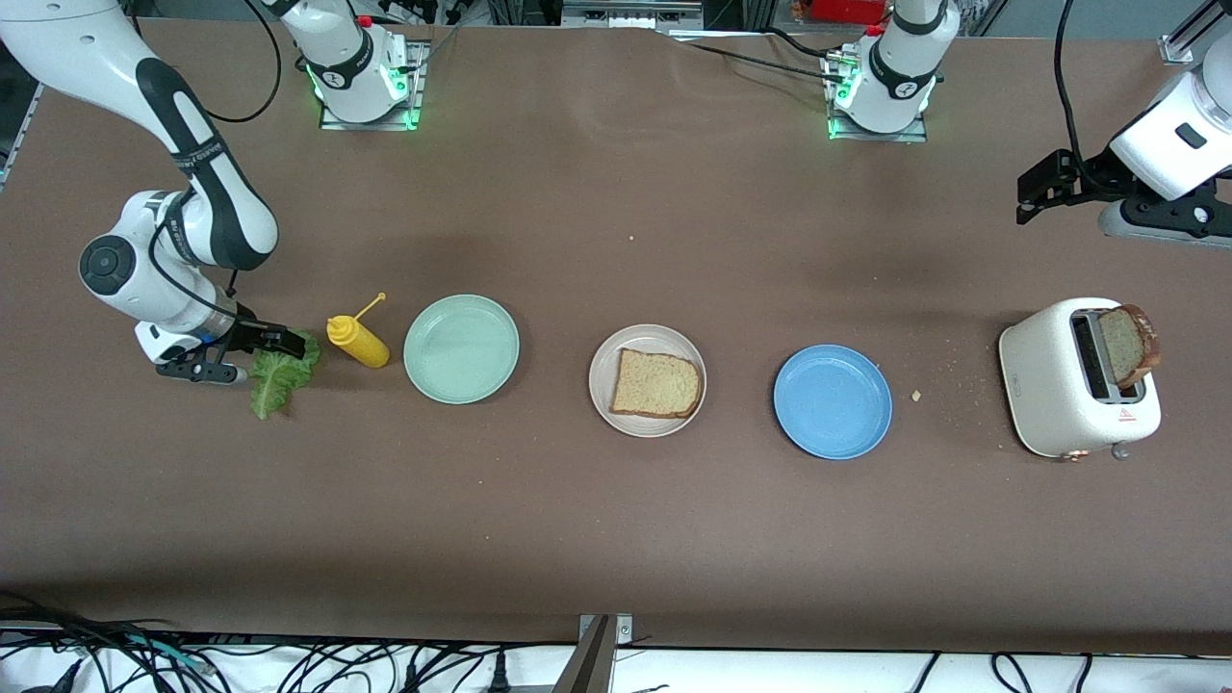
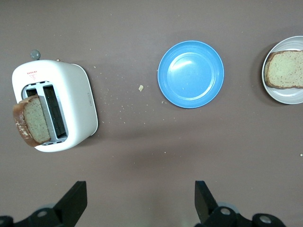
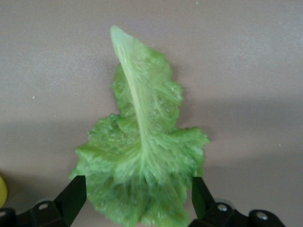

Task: Make sandwich in beige plate with both arms
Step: 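Lift the lettuce leaf and carry it toward the pale green plate, then carry the lettuce leaf over the bread on the beige plate, then lower the lettuce onto the bread and open the right gripper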

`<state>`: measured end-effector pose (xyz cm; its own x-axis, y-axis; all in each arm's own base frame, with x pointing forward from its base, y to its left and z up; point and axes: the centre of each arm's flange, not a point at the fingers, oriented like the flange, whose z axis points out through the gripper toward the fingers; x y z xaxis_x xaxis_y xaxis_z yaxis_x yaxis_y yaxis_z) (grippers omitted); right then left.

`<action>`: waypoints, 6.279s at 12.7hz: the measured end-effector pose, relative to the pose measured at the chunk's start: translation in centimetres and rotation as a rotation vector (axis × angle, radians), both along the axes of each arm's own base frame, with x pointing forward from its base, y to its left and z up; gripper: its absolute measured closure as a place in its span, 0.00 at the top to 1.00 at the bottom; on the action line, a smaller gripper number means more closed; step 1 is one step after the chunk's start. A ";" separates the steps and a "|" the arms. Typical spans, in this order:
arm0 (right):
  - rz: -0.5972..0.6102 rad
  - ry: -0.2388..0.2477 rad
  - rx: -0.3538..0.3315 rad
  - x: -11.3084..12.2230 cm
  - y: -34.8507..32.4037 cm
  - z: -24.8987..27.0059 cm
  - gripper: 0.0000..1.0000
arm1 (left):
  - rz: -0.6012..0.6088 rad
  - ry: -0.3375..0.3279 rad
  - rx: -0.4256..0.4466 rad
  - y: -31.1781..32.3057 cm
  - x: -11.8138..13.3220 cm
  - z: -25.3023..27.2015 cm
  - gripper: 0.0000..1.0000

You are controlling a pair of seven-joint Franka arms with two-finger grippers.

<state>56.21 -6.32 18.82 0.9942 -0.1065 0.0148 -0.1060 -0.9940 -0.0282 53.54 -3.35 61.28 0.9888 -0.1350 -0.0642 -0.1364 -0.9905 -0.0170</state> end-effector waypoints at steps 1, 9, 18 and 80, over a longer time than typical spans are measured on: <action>-0.002 -0.003 0.004 0.0 0.0 -0.8 0.94 | 0.000 0.000 0.000 0.0 0.0 0.0 1.00; -0.016 -0.028 0.006 0.8 -0.1 -0.9 0.15 | 0.000 0.000 0.000 0.0 0.0 0.0 1.00; -0.005 -0.009 -0.040 1.4 -0.5 8.0 0.09 | 0.000 0.000 0.000 0.0 0.0 0.0 1.00; 0.468 -0.337 0.458 -2.1 56.4 3.6 0.78 | 0.011 0.005 0.000 0.6 0.0 -0.1 1.00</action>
<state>54.07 50.06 22.37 0.8866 0.2588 0.3834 0.4139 -0.8139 -0.4077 53.54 -2.74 61.22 0.9899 -0.1240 -0.0691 -0.1254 -0.9920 -0.0164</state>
